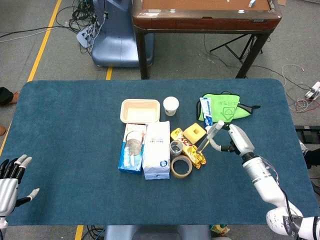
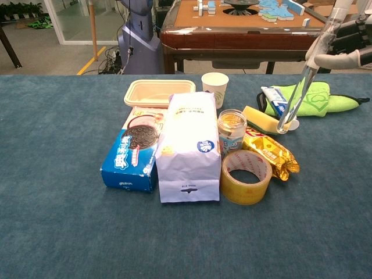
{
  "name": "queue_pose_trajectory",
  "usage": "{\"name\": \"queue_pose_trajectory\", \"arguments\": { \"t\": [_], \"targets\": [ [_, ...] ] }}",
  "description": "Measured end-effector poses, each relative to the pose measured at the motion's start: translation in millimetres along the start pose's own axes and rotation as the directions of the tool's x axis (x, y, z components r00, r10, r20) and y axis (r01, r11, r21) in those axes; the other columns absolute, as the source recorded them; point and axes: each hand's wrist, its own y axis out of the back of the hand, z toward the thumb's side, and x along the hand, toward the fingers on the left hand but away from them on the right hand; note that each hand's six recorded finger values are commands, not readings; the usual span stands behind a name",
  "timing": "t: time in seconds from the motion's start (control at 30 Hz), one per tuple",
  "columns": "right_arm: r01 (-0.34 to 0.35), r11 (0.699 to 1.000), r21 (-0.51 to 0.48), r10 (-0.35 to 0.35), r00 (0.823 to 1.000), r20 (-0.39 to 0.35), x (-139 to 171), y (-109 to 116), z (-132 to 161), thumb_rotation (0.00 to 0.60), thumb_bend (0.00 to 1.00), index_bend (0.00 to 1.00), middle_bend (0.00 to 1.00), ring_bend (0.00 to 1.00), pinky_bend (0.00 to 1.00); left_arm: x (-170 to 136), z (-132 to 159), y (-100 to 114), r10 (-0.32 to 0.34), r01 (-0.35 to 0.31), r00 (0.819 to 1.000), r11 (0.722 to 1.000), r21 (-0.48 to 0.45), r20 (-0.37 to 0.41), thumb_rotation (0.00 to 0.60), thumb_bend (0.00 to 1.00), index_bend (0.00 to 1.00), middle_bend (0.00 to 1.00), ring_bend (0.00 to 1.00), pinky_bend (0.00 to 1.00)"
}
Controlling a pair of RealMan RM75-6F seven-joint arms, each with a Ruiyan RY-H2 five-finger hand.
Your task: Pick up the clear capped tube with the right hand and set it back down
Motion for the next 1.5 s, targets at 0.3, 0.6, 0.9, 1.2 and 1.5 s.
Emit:
{"name": "queue_pose_trajectory", "arguments": {
  "t": [0.3,0.6,0.9,1.2,1.5],
  "targets": [
    [0.108,0.916,0.387,-0.092,0.994,-0.058,-1,11,-1,0.600,0.54,0.65,0.42,0.27,0.22,1,2,0,0.000,0.000,1.000,1.000,0.001,0.004,0.600,0.19,0.11,0.07,0.08,0.01],
    [0.041,0.979,0.198,-0.031,0.998,-0.052,1,2,7,0.600,0.54,0.65,0.42,0.27,0.22,0,0,-1,-0.002,0.002,1.000,1.000,0.000,-0.004,0.600,0.19,0.11,0.07,0.08,0.01],
    [-0.016,0.995,-0.095,0.011,0.998,-0.055,3,0,6,0.600,0.54,0.65,0.42,0.27,0.22,1,1,-2,-0.008,0.008,1.000,1.000,0.002,0.001,0.600,0.19,0.11,0.07,0.08,0.01],
    [0.119,0.917,0.381,-0.091,0.992,-0.091,0,13,-3,0.600,0.54,0.65,0.42,0.28,0.23,2,2,-2,-0.006,0.006,1.000,1.000,0.002,0.003,0.600,0.19,0.11,0.07,0.08,0.01],
    [0.121,0.878,0.463,-0.106,0.993,-0.058,-1,9,-4,0.600,0.54,0.65,0.42,0.28,0.24,1,0,-2,-0.008,0.008,1.000,1.000,0.001,0.000,0.600,0.19,0.11,0.07,0.08,0.01]
  ]
}}
